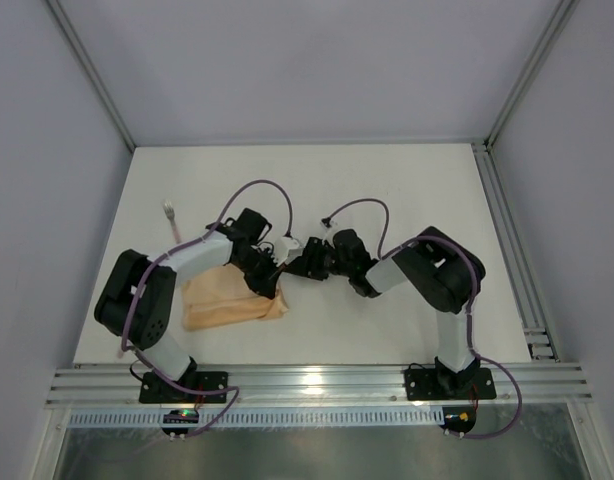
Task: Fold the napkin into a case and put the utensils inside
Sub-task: Pick up the 2/3-rectangle-folded napkin from the center of the board.
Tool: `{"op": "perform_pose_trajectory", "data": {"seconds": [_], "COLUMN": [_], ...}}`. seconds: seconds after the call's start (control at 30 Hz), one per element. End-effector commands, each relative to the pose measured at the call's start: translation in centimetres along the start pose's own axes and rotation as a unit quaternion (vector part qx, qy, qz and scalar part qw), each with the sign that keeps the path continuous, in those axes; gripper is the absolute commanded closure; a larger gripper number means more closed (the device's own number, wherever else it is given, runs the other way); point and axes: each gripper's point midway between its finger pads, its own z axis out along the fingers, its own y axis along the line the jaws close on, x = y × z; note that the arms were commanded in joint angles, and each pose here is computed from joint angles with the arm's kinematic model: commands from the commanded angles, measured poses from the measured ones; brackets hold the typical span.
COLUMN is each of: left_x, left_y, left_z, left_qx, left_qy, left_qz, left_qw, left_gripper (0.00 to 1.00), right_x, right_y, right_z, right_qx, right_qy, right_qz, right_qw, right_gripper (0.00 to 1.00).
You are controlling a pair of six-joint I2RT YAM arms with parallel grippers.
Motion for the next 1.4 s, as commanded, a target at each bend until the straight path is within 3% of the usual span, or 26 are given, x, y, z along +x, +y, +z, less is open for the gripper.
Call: {"op": "perform_pose_trajectory", "data": {"seconds": [0.0,0.27,0.43,0.87,0.97,1.1,1.27,1.37], "left_x": [-0.8,-0.1,-0.1,-0.2,-0.4,-0.4,-0.2,-0.2], "left_y": [0.9,2.5,2.7,2.7,2.9,3.1,3.2,3.3], "left_z": [-0.5,0.4,0.6,0.6,0.5,0.4,0.1,-0.3], "left_qx": [-0.018,-0.022,-0.023,-0.023,-0.024,-0.026,-0.031,-0.036], "left_qy": [-0.016,-0.009,-0.01,-0.015,-0.018,-0.019,-0.015,-0.013], "left_qz": [-0.005,-0.039,-0.045,-0.046,-0.051,-0.054,-0.05,-0.049], "left_qw": [1.0,0.999,0.999,0.999,0.998,0.998,0.998,0.998], "left_gripper": [1.0,1.0,1.0,1.0,0.99,0.99,0.98,0.9], "right_x": [0.9,2.6,4.5,7.3,7.7,7.9,7.7,7.3], "right_y": [-2.3,0.0,2.3,3.2,3.2,3.0,3.3,3.5], "right_z": [-2.5,-6.1,-4.5,-0.7,-0.4,-0.5,-0.6,-0.7], "right_qx": [0.031,-0.032,-0.064,-0.062,-0.063,-0.061,-0.064,-0.065], "right_qy": [-0.003,-0.005,0.026,0.068,0.077,0.079,0.075,0.073], "right_qz": [0.018,-0.058,-0.109,-0.11,-0.097,-0.091,-0.08,-0.072], "right_qw": [0.999,0.998,0.992,0.99,0.99,0.991,0.992,0.993], "right_gripper": [0.55,0.54,0.51,0.48,0.56,0.78,0.88,0.91]}}
